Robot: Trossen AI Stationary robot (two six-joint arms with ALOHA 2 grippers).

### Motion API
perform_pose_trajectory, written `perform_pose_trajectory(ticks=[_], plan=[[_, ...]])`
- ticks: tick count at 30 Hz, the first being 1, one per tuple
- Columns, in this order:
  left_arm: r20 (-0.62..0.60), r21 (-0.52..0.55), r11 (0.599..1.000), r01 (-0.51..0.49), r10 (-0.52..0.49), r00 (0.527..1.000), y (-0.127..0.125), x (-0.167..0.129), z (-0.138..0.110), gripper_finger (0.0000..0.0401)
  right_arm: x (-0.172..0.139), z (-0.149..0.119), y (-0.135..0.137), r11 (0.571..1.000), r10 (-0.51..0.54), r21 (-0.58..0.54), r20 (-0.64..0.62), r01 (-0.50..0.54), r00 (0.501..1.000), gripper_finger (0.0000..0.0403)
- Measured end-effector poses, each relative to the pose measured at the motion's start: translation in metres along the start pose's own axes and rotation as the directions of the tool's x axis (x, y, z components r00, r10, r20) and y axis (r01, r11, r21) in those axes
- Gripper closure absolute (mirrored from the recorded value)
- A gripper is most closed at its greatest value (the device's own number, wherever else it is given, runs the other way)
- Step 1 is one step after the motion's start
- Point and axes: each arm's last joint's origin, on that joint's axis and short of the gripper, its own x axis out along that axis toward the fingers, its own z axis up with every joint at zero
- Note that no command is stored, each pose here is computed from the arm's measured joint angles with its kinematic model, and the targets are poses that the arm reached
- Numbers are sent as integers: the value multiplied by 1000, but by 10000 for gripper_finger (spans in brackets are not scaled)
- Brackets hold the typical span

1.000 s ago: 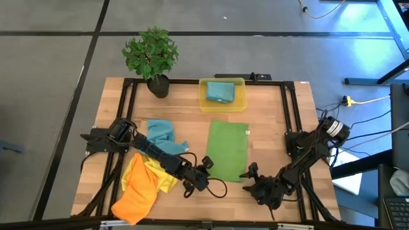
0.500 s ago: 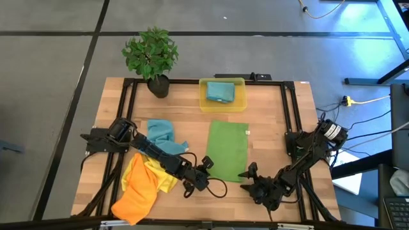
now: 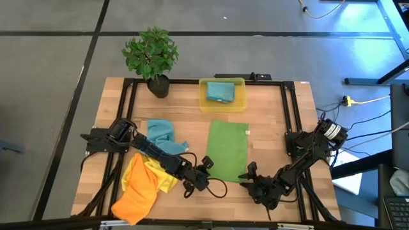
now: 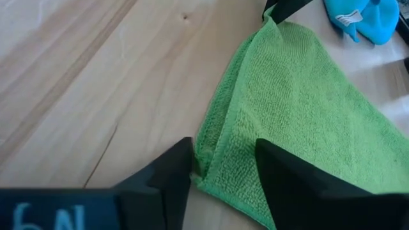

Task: Fold microfiber towels
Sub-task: Fold the green microfiber towel

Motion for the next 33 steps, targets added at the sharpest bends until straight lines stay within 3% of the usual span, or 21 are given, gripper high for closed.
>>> perform_pose_trajectory(ticks=[12,16,24,33], plan=[[-1,0,1000,-2,2,1000,0,0,0,400,0,0,1,999,38,-16,-8,-38,999,271],[-1,0,1000,-3,3,1000,0,0,0,399,-1,2,1,998,45,-49,-40,-47,998,254],[-2,0,1000,-3,3,1000,0,0,0,400,-6,13,-2,973,3,-227,-141,-35,990,208],[-2,-2,1000,-4,4,1000,0,0,0,400,-6,13,-2,966,-17,-257,-147,-21,989,213]])
